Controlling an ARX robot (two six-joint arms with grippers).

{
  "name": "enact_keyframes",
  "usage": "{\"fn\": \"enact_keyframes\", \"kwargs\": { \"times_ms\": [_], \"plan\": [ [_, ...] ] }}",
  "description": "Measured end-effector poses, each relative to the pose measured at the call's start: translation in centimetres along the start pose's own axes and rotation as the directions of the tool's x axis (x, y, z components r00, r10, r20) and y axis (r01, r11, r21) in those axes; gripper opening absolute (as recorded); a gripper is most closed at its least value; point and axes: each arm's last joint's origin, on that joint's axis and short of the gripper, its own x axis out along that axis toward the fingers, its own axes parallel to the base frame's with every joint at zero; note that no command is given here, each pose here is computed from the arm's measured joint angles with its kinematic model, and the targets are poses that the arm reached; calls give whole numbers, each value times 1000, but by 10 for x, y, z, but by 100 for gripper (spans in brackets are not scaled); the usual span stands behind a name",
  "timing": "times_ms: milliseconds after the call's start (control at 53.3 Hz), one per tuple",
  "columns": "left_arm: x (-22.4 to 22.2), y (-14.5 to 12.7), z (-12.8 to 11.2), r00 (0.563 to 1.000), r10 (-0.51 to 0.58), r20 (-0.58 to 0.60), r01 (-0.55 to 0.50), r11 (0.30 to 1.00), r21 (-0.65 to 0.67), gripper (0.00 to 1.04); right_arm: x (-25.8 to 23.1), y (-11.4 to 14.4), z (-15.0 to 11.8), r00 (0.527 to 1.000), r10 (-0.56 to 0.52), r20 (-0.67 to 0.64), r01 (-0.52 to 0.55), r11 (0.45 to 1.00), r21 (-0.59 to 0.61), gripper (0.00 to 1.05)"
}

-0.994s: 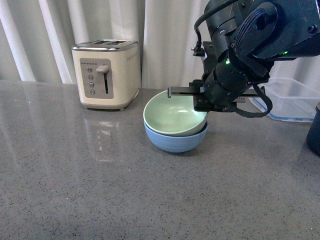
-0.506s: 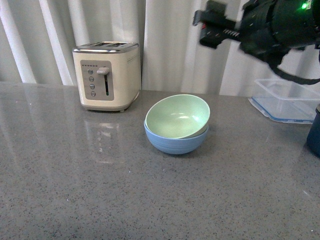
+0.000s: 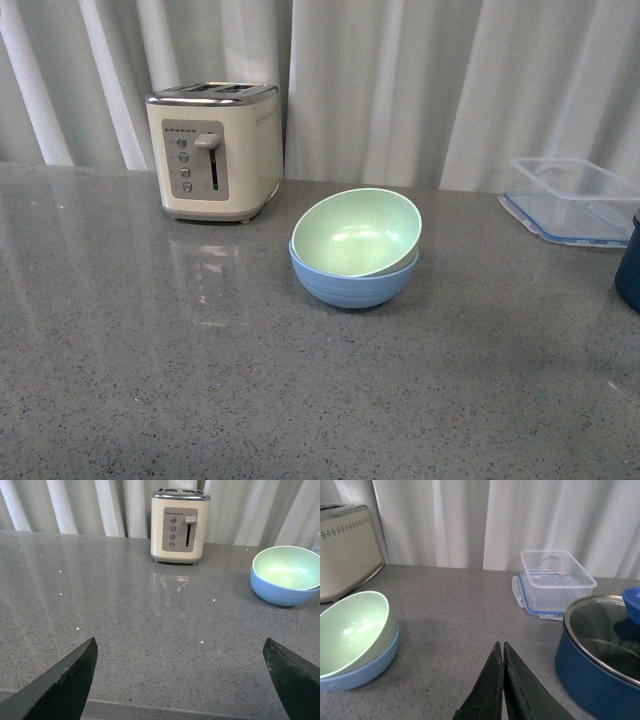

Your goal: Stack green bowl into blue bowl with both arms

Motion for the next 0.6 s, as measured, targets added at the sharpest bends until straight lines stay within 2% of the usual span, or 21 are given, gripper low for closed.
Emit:
{"fn": "enact_keyframes", "kwargs": {
  "times_ms": [469,600],
  "plan": [
    [0,0,0,1000,0,0,0,1000,0,98,-64,-25,-22,1000,14,-6,-14,1000,0,1],
    [0,0,0,1000,0,0,0,1000,0,98,-75,-31,-25,1000,-14,-6,14,1000,1,1]
  ]
}}
